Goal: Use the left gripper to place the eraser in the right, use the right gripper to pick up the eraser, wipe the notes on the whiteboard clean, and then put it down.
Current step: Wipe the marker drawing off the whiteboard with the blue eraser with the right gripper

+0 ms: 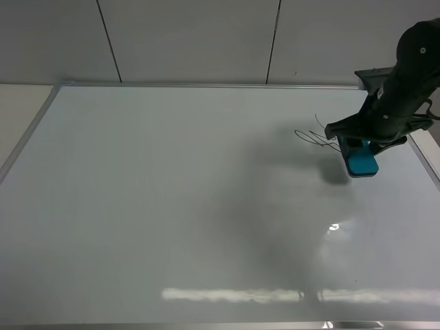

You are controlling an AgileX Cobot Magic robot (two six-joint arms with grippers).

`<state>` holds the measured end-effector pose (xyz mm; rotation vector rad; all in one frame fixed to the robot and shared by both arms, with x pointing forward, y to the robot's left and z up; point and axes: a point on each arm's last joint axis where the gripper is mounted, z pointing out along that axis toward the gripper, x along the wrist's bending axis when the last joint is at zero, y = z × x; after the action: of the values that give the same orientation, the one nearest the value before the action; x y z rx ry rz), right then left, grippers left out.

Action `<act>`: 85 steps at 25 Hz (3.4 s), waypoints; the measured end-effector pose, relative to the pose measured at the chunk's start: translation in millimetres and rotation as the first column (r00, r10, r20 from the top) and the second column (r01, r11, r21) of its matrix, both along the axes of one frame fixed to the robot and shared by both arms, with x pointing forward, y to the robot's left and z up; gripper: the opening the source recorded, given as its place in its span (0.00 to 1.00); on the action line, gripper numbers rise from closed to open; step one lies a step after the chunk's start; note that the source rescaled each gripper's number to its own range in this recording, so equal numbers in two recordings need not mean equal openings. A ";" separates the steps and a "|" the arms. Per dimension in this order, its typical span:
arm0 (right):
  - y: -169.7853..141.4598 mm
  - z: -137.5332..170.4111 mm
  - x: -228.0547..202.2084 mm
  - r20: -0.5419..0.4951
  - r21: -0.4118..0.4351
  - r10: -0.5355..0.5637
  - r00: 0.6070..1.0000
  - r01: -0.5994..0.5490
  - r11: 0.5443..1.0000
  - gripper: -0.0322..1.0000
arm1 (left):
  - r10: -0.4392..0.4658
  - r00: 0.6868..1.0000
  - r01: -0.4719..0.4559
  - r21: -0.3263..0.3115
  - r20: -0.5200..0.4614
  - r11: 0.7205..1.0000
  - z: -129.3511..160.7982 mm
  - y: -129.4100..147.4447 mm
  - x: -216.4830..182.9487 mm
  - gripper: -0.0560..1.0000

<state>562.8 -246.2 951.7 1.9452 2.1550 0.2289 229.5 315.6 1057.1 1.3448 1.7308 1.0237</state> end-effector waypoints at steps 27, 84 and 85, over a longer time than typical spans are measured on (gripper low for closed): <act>-11.4 -50.8 82.1 -0.033 0.119 -0.052 0.998 0.055 0.991 0.03 | 0.000 1.000 0.000 0.001 0.000 1.000 0.0 0.1 0.0 1.00; 82.7 -42.0 88.8 0.040 0.262 0.088 0.995 -0.095 0.960 0.03 | 0.000 1.000 0.000 0.001 0.000 1.000 0.0 0.1 0.0 1.00; 90.3 -42.0 87.4 0.051 0.264 0.096 0.994 -0.106 0.959 0.03 | 0.000 1.000 0.000 0.001 0.000 1.000 0.0 0.1 0.0 1.00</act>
<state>650.2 -155.9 909.7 1.9472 2.3025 0.5978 229.5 315.7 1057.1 1.3448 1.7309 1.0245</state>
